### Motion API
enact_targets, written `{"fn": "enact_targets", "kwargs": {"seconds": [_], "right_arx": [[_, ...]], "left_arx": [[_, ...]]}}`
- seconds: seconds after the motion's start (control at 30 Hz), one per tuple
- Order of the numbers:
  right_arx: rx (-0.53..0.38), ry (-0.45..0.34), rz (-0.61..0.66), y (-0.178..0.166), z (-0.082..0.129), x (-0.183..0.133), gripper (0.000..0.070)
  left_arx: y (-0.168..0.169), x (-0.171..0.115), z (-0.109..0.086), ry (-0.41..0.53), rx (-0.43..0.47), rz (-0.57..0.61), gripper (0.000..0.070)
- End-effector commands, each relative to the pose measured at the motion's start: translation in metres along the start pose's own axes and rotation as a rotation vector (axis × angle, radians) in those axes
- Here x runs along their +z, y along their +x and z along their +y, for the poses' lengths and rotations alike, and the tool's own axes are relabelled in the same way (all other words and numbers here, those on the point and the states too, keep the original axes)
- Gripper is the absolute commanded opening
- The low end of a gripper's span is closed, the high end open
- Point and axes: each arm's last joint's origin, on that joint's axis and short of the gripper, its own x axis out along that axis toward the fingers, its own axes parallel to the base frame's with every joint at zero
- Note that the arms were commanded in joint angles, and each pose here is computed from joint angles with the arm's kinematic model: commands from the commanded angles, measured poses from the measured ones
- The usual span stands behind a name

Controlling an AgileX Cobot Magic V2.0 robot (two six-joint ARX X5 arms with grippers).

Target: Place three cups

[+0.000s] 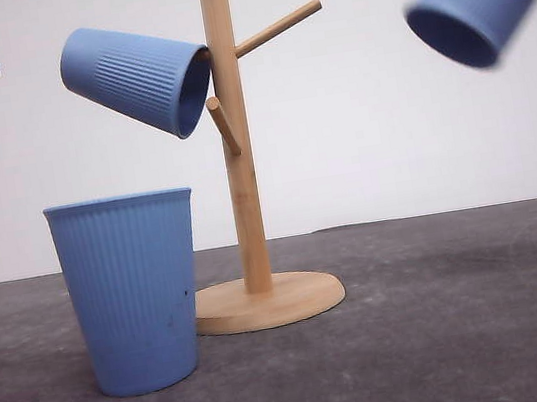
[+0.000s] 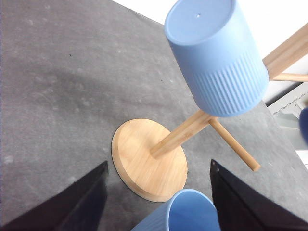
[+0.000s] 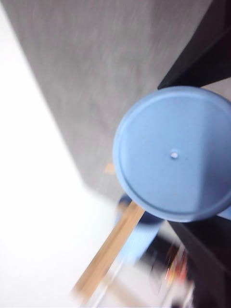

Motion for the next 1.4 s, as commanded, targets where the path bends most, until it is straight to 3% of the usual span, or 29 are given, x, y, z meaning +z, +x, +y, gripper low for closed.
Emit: {"fn": "enact_targets", "kwargs": {"seconds": [0.0,0.17,0.57,1.13,1.37], "right_arx": [[0.058,0.122,-0.033,0.005,0.006,0.010,0.0360],[0.110,0.115,-0.092,0.022,0.007,0.017,0.0360],[0.176,0.104,-0.077,0.081,0.001,0.002,0.0360],[0.181,0.131,0.020,0.130,-0.007,-0.032,0.0362],[0.184,0.115,0.026,0.131,-0.005,-0.034,0.0482]], "left_arx": [[0.000,0.003,-0.001,0.010,-0.004,-0.013,0.0383],[0.000,0.003,-0.002,0.010,-0.005,-0.013,0.0383],[0.000,0.003,-0.001,0.010,-0.004,-0.013,0.0383],[0.000,0.003,-0.002,0.010,-0.004,-0.013,0.0383],[0.000,0.003,-0.001,0.008,-0.004,-0.012,0.0384]]}}
